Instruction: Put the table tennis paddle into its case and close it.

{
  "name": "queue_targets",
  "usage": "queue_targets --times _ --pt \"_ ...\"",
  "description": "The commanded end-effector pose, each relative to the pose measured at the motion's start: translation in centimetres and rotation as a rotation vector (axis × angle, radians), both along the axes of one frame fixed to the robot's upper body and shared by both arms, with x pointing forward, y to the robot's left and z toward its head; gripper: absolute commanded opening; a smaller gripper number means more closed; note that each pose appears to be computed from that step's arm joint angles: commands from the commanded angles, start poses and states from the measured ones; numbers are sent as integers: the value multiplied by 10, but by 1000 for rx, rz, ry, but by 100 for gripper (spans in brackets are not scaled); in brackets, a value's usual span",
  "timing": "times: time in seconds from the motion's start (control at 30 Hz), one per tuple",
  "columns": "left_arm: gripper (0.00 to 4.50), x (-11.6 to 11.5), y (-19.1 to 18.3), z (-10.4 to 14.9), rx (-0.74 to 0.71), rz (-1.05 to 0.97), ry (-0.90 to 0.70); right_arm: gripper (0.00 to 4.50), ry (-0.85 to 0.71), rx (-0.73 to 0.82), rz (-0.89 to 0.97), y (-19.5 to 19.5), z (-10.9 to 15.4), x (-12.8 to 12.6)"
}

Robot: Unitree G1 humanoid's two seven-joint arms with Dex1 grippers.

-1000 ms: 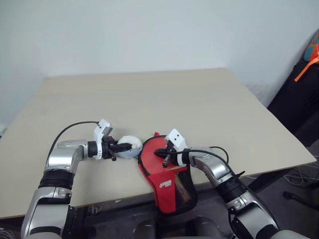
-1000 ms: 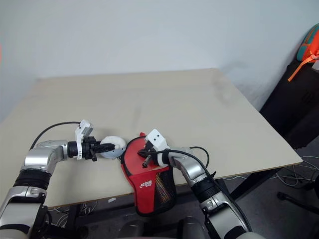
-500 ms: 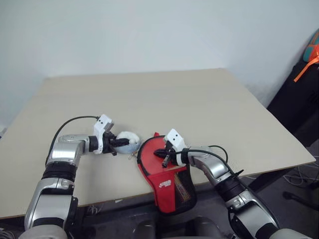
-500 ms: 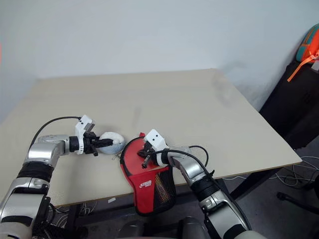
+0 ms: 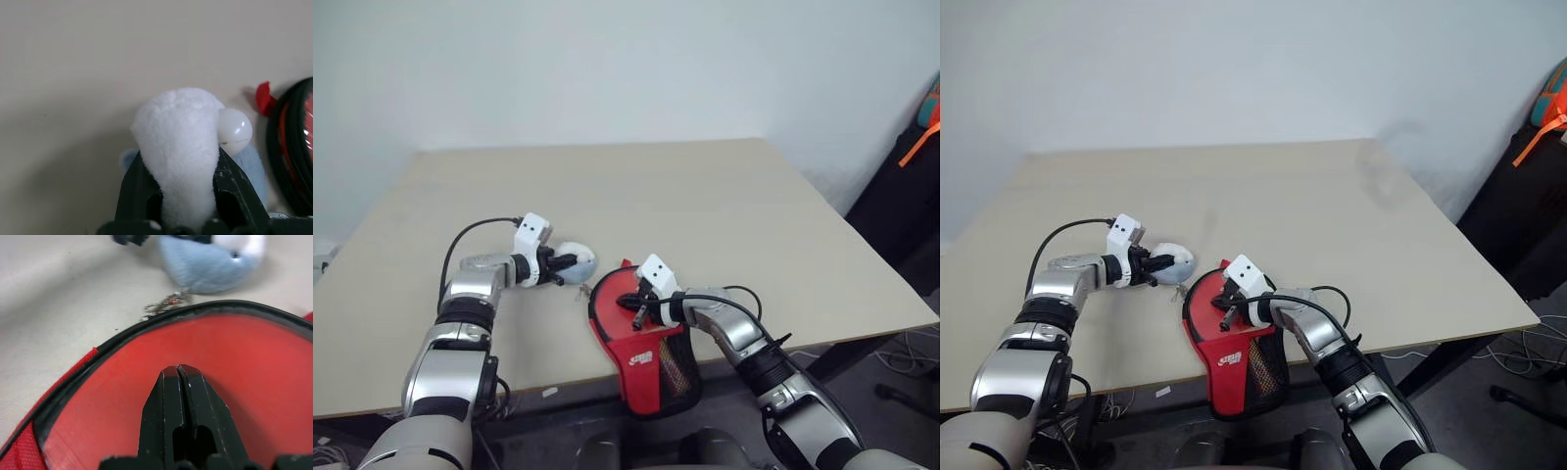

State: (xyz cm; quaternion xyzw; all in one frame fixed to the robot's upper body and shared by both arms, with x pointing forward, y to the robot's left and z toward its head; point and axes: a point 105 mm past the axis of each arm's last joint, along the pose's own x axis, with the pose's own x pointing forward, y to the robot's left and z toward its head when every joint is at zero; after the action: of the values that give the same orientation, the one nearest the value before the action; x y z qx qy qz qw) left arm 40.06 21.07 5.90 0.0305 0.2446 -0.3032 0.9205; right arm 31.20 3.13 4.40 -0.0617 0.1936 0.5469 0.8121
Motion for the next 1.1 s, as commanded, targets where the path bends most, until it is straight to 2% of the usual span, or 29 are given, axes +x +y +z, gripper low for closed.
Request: queue_targets --times 0.03,0.4,0.73,1.1 --pt "59 19 -7 25 18 35 -110 0 47 -53 19 -1 -17 -8" --pt "59 32 -23 31 23 52 -148 0 51 -60 16 -2 -18 -9" --pt "59 50 -46 50 37 91 -227 0 57 -70 13 -2 -20 -10" --pt "59 61 -91 65 21 75 -299 0 64 -75 1 -5 -21 -10"
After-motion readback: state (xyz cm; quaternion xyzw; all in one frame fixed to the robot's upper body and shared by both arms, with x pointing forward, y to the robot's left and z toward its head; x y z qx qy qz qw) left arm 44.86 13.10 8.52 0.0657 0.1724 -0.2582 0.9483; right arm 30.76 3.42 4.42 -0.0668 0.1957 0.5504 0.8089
